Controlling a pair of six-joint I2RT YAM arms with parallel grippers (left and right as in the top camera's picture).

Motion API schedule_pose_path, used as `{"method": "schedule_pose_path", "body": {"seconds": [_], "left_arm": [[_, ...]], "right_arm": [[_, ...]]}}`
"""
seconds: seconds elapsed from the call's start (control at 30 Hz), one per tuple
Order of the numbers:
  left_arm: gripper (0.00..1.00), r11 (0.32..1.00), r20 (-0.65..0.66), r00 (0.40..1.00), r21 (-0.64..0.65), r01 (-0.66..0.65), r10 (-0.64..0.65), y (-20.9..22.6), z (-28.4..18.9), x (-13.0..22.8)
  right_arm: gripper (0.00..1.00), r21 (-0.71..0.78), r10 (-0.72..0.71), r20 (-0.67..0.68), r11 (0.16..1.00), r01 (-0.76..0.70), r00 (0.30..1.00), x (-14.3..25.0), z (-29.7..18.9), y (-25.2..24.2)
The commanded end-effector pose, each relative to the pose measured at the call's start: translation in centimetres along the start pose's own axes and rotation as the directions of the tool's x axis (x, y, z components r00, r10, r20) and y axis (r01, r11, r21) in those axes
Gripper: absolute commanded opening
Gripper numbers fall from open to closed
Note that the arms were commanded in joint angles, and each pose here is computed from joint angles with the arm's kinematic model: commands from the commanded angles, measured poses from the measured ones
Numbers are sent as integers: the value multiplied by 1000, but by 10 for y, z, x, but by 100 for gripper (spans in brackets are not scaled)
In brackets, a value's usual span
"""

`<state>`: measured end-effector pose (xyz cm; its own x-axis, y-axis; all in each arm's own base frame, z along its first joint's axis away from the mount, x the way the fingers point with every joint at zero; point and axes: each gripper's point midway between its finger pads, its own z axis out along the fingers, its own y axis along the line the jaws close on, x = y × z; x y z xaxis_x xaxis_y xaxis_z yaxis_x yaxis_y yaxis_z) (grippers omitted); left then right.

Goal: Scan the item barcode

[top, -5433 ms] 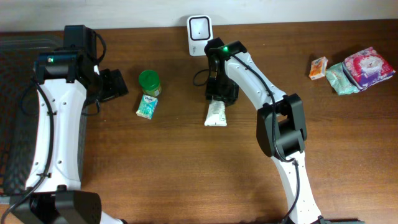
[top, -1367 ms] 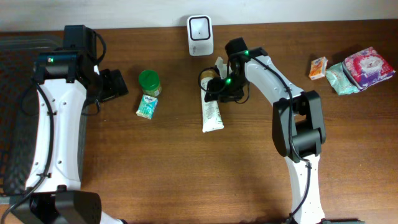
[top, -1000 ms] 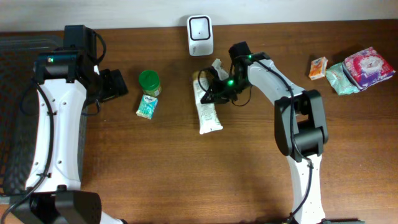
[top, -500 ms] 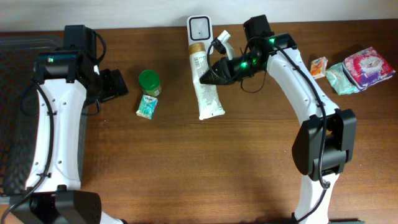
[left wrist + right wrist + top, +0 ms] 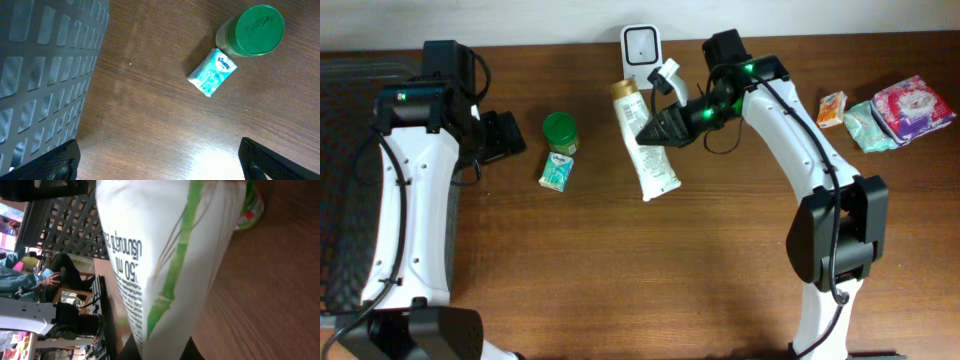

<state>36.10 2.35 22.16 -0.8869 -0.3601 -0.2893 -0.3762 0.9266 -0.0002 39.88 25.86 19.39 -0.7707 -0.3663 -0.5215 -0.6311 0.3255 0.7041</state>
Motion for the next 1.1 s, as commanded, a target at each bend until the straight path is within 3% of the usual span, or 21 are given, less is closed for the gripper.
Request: {"method": "schedule_pose_path", "body": {"seconds": [0.0, 0.53, 0.57, 0.63, 0.7, 0.73, 0.77, 0.8, 0.83, 1.0, 1.07], "left_arm": [[99, 1000, 8, 1000, -5, -11, 11, 1, -2, -1], [99, 1000, 8, 1000, -5, -11, 11, 1, -2, -1], [99, 1000, 8, 1000, -5, -11, 11, 1, -2, -1], [99, 1000, 8, 1000, -5, -11, 11, 1, -2, -1], [99, 1000, 8, 1000, -5, -11, 11, 1, -2, -1], [99, 1000, 8, 1000, -5, -11, 11, 1, -2, -1], [99, 1000, 8, 1000, -5, -11, 11, 1, -2, -1], [99, 1000, 8, 1000, -5, -11, 11, 1, -2, -1], [99, 1000, 8, 1000, -5, -11, 11, 1, -2, -1], [99, 1000, 8, 1000, -5, -11, 11, 1, -2, -1], [99, 1000, 8, 1000, -5, -11, 11, 1, -2, -1]], "right_arm": [[4, -9, -29, 41, 1000, 29, 999, -10, -16, 9], [4, 34, -16, 18, 999, 16, 1000, -5, -16, 2], [4, 63, -16, 8, 998, 15, 1000, -4, -16, -3], [4, 287, 153, -8, 947, -144, 988, 5, -23, -41], [4, 445, 259, 18, 863, -240, 966, 14, -33, -67], [4, 572, 356, 87, 747, -339, 930, 20, -47, -89], [4, 681, 455, 214, 566, -466, 865, 29, -66, -111], [4, 768, 497, 371, 311, -560, 785, 46, -93, -132], [4, 800, 483, 437, 175, -573, 758, 58, -103, -142], [4, 886, 463, 436, -73, -457, 772, 108, -122, -163], [4, 907, 482, 411, -131, -401, 774, 127, -128, -165]]}}
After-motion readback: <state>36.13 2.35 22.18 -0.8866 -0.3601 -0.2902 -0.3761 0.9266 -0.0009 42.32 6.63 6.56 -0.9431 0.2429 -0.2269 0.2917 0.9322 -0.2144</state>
